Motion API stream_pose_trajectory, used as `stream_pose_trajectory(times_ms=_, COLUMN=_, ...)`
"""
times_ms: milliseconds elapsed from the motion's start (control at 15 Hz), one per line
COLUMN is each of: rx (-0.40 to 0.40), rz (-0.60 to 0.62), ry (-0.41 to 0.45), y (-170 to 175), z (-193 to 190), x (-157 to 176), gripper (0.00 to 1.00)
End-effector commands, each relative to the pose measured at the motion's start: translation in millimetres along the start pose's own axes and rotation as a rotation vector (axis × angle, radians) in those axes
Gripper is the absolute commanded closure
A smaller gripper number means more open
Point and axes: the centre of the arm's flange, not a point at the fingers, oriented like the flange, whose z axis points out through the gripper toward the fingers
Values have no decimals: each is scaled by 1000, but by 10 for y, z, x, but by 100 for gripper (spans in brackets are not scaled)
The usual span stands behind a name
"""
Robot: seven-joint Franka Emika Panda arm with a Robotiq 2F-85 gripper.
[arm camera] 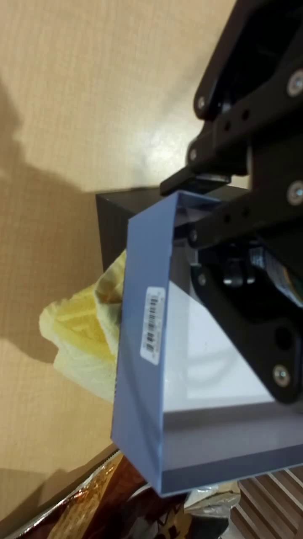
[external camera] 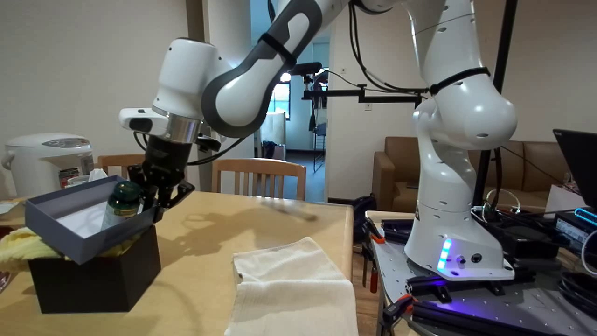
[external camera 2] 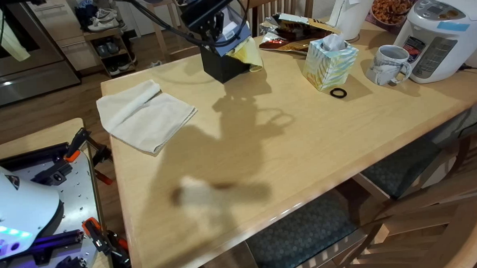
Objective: Pick up the grey object and put it on the table
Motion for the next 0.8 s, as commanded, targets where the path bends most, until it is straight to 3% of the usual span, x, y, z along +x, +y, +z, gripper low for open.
stream_pose_trajectory(times_ms=0, rx=-42, rz=31, ry=16, y=16, z=-35, x=-5, gripper=100)
stream_pose_trajectory(times_ms=533, rx=-106, rz=44, ry=88, y=78, z=-364, x=100, gripper=99)
stream_pose_trajectory(times_ms=733, rx=-115, rz=116, ry=73, y=72, z=-578, x=66, gripper=99)
